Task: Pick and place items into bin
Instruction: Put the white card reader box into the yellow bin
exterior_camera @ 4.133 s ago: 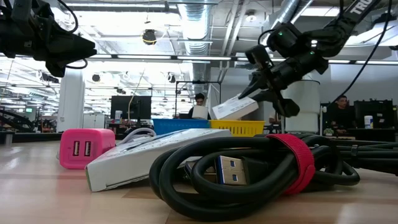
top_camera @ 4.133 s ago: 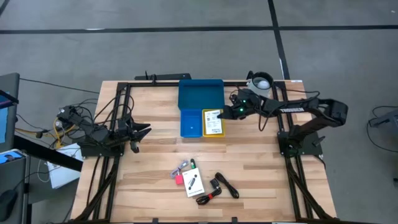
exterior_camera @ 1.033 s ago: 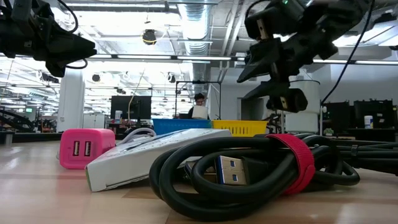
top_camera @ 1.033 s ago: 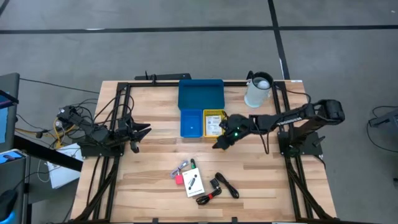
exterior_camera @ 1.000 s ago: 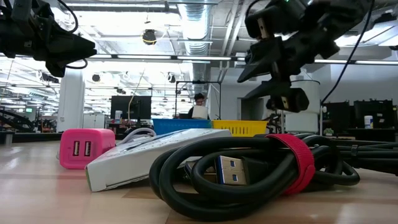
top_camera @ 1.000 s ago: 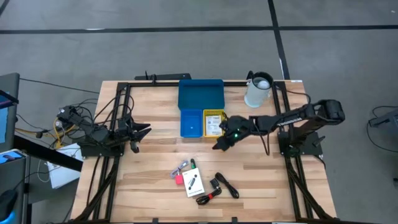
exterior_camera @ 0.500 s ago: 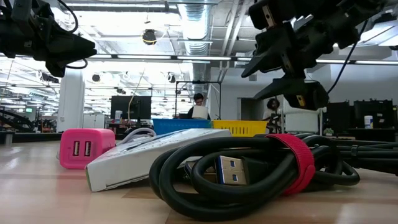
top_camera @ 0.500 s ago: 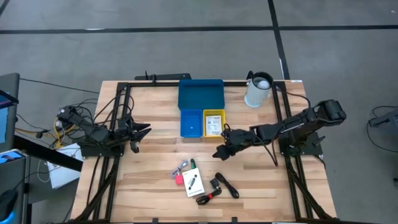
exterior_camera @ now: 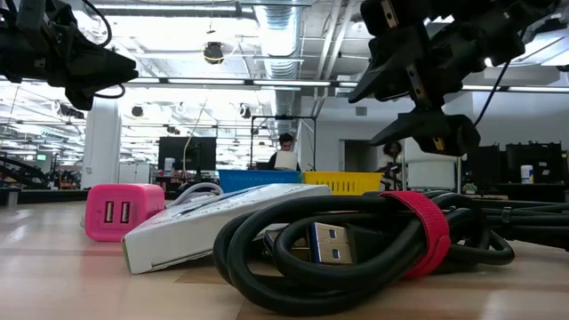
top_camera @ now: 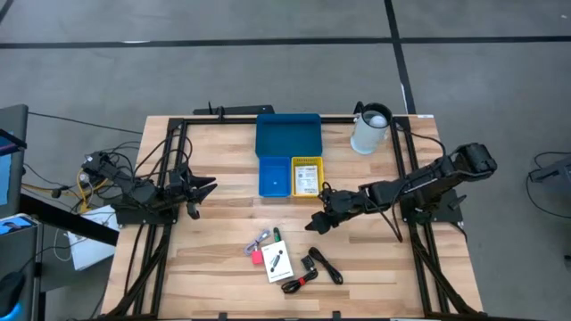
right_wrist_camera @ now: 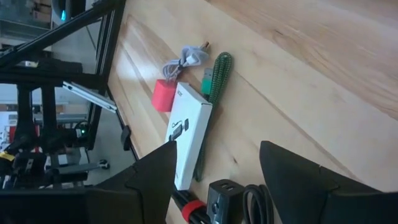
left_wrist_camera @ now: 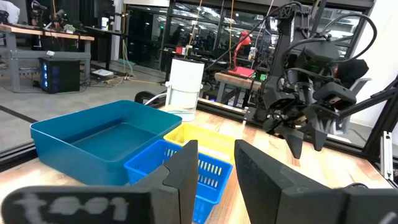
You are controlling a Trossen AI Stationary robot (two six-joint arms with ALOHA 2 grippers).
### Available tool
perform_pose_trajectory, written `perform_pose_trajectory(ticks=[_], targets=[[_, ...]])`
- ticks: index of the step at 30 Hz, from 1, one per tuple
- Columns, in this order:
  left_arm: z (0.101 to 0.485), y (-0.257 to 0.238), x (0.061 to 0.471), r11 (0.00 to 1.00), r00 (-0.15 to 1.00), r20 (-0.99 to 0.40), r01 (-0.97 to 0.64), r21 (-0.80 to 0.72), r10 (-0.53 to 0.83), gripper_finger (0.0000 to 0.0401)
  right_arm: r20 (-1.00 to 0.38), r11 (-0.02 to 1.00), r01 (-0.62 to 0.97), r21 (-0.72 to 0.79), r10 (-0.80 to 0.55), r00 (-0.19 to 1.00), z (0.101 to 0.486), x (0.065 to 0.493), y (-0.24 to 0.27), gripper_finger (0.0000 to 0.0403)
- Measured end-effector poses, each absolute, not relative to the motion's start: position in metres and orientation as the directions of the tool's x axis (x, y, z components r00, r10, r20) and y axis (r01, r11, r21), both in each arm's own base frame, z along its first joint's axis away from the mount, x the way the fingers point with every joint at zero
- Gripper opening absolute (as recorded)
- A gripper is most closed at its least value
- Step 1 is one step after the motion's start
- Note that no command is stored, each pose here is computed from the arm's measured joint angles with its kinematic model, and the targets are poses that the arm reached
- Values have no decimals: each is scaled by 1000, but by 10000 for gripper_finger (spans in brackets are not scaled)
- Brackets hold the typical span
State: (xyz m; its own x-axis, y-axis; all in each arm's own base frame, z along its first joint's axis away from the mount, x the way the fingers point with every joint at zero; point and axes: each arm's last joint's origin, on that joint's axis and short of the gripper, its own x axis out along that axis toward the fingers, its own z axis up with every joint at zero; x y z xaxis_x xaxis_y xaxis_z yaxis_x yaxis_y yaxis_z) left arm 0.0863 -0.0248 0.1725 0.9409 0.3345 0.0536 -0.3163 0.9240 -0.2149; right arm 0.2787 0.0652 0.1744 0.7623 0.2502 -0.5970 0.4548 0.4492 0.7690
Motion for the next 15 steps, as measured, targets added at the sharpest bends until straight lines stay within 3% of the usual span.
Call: perform_pose_trajectory(ticks=[9, 15], targets=[[172, -25, 86, 924, 941, 53, -316, -215, 334, 95, -622, 468, 469, 749, 253, 741, 167, 279, 75, 223], [172, -25, 86, 924, 941, 53, -316, -215, 334, 95, -642, 494, 452, 743, 331, 692, 156, 301, 86, 225]])
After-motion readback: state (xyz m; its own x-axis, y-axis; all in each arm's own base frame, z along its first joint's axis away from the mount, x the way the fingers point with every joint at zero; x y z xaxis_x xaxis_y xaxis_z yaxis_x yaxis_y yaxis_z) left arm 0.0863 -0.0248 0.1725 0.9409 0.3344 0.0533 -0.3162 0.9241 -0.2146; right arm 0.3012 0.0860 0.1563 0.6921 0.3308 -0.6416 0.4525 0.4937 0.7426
